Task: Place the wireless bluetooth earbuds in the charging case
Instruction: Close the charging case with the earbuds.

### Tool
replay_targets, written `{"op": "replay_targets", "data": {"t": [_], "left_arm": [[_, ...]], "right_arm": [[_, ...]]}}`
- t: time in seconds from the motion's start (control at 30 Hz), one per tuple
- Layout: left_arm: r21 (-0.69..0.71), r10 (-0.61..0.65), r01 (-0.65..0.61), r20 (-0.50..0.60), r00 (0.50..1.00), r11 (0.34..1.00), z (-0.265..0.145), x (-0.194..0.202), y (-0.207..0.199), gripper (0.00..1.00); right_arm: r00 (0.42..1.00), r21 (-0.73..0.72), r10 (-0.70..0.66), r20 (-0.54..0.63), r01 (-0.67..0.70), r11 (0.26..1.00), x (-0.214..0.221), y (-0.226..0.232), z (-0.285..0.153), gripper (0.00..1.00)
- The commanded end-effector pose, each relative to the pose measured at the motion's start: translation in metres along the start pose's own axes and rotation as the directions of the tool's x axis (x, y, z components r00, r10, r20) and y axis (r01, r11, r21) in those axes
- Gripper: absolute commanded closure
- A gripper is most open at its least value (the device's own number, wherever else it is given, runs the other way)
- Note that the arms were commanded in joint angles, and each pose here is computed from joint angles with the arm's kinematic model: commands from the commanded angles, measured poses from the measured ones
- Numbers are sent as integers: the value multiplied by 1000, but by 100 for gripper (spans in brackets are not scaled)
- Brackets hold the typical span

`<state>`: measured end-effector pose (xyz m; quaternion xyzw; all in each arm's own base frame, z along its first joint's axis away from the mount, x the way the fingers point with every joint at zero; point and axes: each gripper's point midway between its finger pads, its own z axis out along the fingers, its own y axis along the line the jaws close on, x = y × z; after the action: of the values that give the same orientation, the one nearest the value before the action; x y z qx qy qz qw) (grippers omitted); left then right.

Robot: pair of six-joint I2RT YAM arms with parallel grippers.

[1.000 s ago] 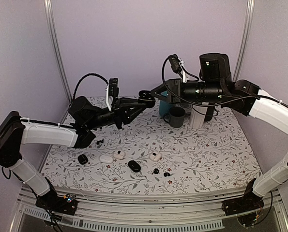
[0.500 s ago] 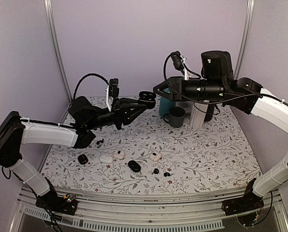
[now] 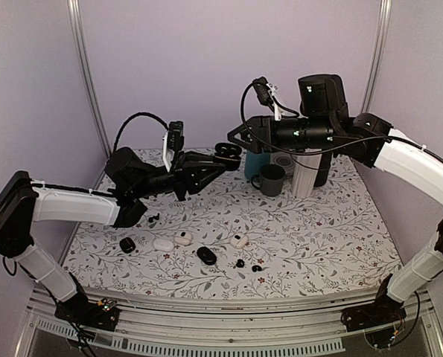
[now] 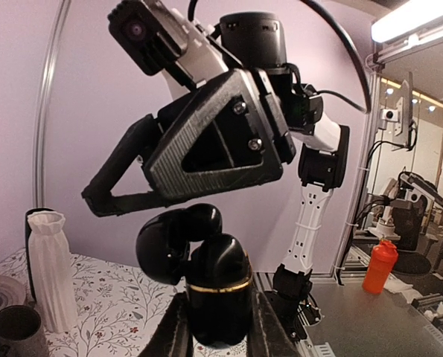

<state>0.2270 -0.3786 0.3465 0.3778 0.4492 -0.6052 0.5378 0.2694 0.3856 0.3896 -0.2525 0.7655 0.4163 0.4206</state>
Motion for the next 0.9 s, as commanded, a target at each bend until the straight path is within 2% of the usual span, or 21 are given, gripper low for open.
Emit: {"op": "replay_targets", "data": {"t": [0.0, 0.23, 0.6, 0.87], "left_arm": [[75, 32, -35, 34, 999, 997, 5, -20, -19, 100], [86, 26, -29, 31, 999, 996, 5, -20, -20, 100], [138, 4, -7, 26, 1000, 990, 6, -18, -26, 100], [150, 0, -4, 24, 1000, 989, 6, -20, -29, 100]], "right_arm": [[999, -61, -43, -28, 41, 997, 2, 4, 1, 48], [998, -98, -67, -23, 64, 993, 7, 6, -5, 47], [996, -139, -82, 15, 84, 987, 8, 12, -12, 33], [993, -183, -114, 15, 115, 976, 11, 19, -13, 29]]}}
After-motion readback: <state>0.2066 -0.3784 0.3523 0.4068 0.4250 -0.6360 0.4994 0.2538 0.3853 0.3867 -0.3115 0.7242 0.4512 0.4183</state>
